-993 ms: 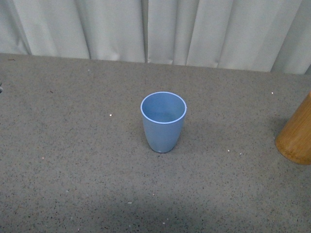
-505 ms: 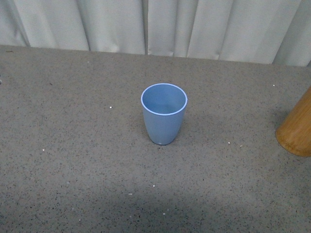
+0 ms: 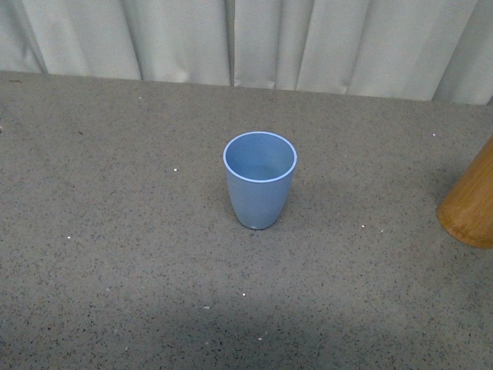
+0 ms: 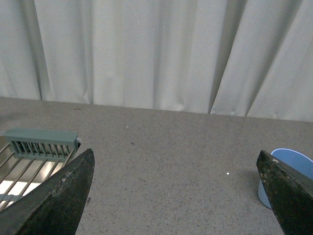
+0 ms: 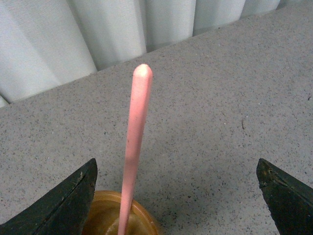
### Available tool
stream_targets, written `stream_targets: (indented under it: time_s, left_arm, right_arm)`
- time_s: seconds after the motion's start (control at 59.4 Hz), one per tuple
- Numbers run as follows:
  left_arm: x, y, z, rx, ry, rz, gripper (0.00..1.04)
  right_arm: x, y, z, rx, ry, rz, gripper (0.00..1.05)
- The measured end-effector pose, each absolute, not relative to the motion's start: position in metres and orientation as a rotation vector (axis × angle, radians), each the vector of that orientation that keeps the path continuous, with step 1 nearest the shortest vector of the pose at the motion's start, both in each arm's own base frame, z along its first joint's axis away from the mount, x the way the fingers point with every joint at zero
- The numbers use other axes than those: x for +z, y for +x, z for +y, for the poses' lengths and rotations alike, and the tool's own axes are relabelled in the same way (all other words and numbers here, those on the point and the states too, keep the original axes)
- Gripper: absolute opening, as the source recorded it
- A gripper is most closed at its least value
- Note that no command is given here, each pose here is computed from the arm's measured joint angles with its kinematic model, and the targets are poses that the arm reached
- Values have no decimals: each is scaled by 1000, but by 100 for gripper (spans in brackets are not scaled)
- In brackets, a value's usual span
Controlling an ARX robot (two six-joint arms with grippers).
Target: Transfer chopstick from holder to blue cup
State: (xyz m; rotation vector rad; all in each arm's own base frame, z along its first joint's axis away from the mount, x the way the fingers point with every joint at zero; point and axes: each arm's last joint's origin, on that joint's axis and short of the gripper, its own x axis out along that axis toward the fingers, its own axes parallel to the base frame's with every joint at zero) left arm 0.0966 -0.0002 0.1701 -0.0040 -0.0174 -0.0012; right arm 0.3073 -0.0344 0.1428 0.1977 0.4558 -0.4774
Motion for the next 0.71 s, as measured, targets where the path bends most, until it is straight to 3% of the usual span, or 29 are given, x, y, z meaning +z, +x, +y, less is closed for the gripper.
stream_targets:
  time_s: [0.707]
  left_arm:
    - [170,97,0,-1,-4,-17,98]
  right_arm:
    - [125,324,-30,-475,192,489,95]
